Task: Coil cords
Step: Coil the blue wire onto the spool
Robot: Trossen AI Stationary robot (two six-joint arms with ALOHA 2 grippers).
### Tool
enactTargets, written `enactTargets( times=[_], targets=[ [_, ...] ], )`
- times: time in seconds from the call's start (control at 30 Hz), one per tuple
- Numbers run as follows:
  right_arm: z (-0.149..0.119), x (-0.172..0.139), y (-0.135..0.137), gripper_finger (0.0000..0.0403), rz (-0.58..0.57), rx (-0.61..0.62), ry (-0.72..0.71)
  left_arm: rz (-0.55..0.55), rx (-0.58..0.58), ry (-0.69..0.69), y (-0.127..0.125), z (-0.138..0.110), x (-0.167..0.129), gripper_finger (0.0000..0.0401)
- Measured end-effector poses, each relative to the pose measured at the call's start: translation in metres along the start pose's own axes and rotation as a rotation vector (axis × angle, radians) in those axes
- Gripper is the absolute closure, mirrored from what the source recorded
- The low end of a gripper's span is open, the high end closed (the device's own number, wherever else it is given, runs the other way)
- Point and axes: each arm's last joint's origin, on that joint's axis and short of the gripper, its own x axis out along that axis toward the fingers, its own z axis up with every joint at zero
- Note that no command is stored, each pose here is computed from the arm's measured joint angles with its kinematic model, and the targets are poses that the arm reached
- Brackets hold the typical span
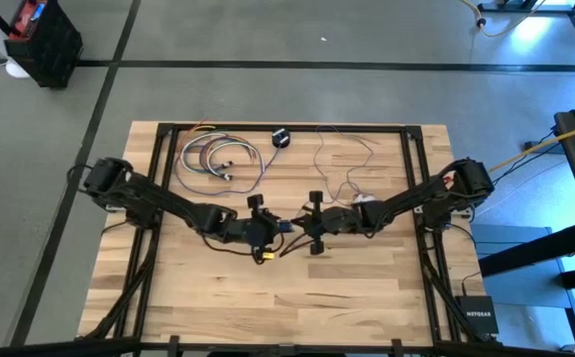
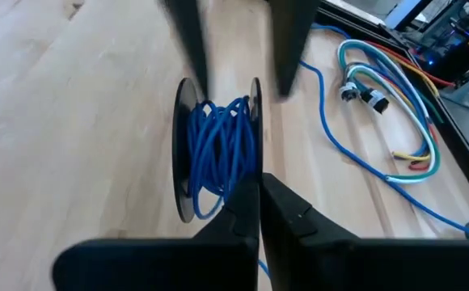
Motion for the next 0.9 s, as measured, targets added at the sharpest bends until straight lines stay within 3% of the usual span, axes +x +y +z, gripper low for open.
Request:
enactTargets(
  times=[0.33,0.63,0.9],
  targets=[
    [0.0,0.0,0.0,0.0401,-0.002,0.0,0.0,-0.01,0.01,-0.07,0.003,0.008,0.007,0.0278],
    [0.0,0.0,0.0,0.0402,-0.001,-0.002,0.001,-0.008,0.026,-0.035,0.007,0.005,0.009,0.0294],
    [0.0,0.0,0.0,0.0402,-0.003,-0.005,0.003,0.008,0.05,0.0,0.017,0.003,0.015,0.035]
  ],
)
